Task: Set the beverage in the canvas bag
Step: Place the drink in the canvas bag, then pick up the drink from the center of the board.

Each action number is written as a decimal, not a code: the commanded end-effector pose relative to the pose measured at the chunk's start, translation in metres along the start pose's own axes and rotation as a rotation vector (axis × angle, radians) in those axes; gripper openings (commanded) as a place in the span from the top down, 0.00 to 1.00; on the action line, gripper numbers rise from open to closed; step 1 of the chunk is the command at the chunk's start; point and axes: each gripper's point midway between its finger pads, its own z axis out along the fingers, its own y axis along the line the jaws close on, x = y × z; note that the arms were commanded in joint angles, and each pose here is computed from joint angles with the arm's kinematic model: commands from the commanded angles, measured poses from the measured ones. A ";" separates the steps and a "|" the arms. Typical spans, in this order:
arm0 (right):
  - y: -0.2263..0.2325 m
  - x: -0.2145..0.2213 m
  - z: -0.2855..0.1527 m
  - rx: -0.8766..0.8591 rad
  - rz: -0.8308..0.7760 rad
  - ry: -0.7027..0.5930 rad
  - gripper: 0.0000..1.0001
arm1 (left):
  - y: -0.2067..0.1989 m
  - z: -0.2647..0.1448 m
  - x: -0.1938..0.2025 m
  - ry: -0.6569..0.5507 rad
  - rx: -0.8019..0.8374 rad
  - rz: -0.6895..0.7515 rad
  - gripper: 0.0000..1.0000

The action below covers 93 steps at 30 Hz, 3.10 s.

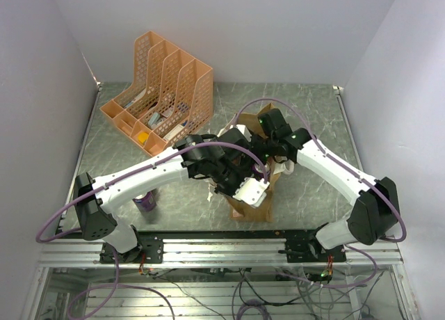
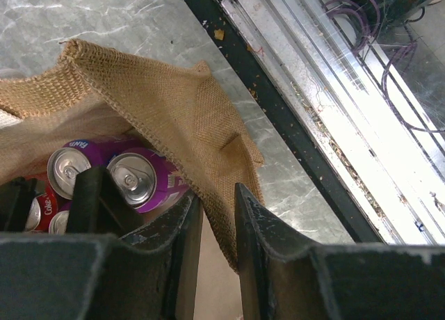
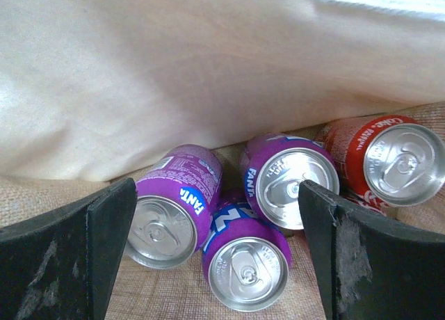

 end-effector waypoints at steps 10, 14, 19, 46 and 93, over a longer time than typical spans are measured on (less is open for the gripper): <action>-0.027 -0.061 -0.065 0.022 0.089 -0.203 0.02 | 0.019 -0.022 -0.015 -0.031 -0.089 -0.008 0.61; -0.044 -0.080 -0.082 0.078 0.105 -0.257 0.03 | 0.031 -0.039 -0.027 -0.079 -0.148 -0.042 0.54; -0.061 -0.103 -0.097 0.147 0.117 -0.304 0.03 | 0.046 -0.063 -0.046 -0.146 -0.231 -0.078 0.33; -0.054 -0.217 -0.072 0.145 0.167 -0.544 0.04 | -0.035 -0.246 0.228 0.222 -1.142 -1.420 0.00; -0.067 -0.200 -0.063 0.226 0.060 -0.493 0.04 | -0.118 -0.143 0.328 0.601 -0.552 -1.513 0.17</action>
